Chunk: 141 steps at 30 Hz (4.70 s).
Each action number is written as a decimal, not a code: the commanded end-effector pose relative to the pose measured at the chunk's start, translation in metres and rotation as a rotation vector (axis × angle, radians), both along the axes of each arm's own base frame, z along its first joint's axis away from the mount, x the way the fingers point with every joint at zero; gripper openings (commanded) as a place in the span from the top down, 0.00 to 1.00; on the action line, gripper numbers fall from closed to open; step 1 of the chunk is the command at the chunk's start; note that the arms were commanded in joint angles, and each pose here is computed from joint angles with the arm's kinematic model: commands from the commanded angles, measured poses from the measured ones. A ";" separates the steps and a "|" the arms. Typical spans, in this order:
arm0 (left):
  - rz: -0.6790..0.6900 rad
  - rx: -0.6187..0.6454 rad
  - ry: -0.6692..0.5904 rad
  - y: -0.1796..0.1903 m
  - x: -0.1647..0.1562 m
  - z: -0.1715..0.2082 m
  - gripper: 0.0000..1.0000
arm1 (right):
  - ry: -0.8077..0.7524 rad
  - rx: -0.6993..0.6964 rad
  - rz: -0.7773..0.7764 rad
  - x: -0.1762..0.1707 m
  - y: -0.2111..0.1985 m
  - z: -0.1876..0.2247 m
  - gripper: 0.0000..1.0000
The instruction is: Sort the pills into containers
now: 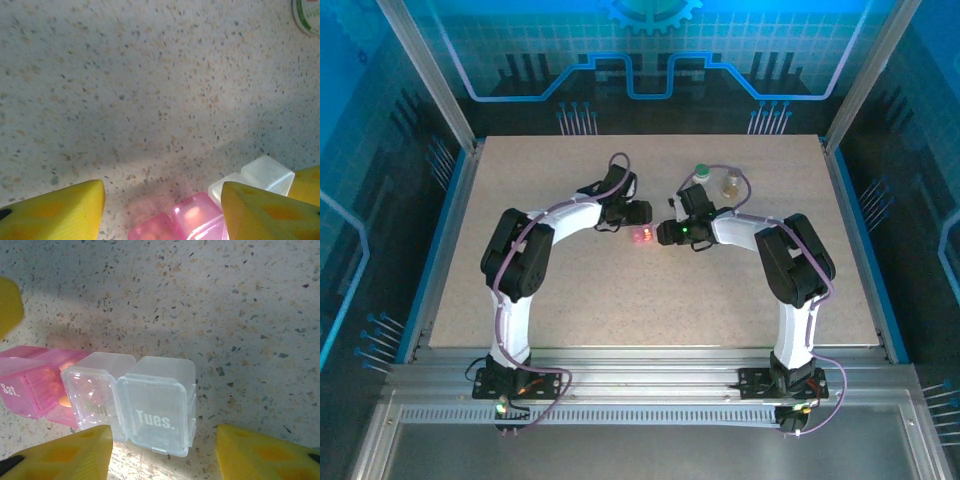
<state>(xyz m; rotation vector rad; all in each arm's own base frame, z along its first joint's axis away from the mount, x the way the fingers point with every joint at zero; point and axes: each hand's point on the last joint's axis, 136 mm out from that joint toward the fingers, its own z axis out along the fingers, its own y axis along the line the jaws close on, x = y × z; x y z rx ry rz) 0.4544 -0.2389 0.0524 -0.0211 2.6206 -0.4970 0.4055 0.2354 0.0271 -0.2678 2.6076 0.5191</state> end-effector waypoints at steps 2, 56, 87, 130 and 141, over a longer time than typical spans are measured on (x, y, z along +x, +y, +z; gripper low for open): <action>-0.042 0.019 0.019 0.001 -0.015 -0.006 0.36 | 0.021 0.040 -0.027 0.002 -0.001 -0.005 0.43; -0.120 0.063 0.096 -0.001 -0.056 -0.037 0.35 | 0.053 0.084 -0.049 0.028 -0.002 -0.005 0.41; -0.073 0.003 0.064 0.004 -0.020 -0.025 0.40 | 0.058 0.009 -0.002 0.050 0.000 -0.004 0.40; 0.067 -0.086 0.082 -0.001 -0.011 -0.034 0.46 | 0.098 0.030 -0.001 0.051 -0.001 -0.014 0.41; 0.032 0.019 0.250 0.011 -0.044 -0.093 0.49 | 0.130 0.020 -0.019 0.051 -0.006 -0.019 0.41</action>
